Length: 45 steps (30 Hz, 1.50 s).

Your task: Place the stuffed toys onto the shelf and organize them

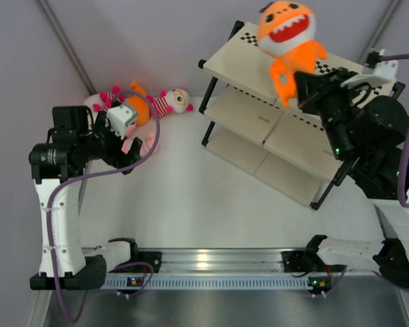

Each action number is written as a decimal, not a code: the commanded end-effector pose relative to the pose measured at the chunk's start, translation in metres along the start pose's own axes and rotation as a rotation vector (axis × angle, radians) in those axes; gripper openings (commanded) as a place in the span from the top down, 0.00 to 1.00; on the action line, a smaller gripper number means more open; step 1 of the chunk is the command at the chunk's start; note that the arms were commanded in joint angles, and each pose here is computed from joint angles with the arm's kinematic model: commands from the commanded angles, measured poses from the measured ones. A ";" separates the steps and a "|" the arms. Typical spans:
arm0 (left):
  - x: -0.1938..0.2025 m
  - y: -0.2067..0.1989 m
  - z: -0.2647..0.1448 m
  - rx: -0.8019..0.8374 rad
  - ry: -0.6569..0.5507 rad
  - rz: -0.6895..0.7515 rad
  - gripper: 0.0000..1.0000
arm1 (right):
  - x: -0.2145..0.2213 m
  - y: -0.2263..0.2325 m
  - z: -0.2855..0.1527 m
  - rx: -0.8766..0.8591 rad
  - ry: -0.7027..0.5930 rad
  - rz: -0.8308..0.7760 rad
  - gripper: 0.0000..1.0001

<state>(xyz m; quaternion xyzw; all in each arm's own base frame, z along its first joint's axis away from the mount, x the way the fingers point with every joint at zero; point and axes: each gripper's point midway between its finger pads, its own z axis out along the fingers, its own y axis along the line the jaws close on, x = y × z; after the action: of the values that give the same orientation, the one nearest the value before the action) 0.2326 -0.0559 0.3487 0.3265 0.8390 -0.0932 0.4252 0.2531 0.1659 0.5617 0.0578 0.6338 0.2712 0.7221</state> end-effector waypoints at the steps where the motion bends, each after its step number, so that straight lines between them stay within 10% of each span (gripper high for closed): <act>1: -0.004 0.002 -0.001 -0.017 -0.014 -0.014 0.01 | -0.034 -0.083 -0.012 0.403 -0.174 0.074 1.00; 13: 0.005 0.000 0.004 0.003 0.009 -0.013 0.01 | -0.014 -0.152 -0.050 0.640 -0.272 0.206 0.97; 30: 0.014 0.009 0.016 -0.015 0.041 -0.013 0.01 | -0.020 -0.154 -0.057 0.636 -0.304 0.242 0.37; 38: -0.005 0.099 0.070 -0.277 0.034 -0.038 0.01 | -0.034 -0.134 -0.048 0.540 -0.216 0.035 0.12; 45: 0.010 0.208 0.179 -0.522 0.151 -0.200 0.07 | -0.041 -0.136 -0.055 0.523 -0.228 -0.037 0.10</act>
<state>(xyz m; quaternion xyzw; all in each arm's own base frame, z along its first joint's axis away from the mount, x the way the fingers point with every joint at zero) 0.4129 0.0017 0.2556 0.2099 0.9025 0.0346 0.3745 0.2472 0.0237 0.5213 0.2825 0.6041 0.0921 0.7394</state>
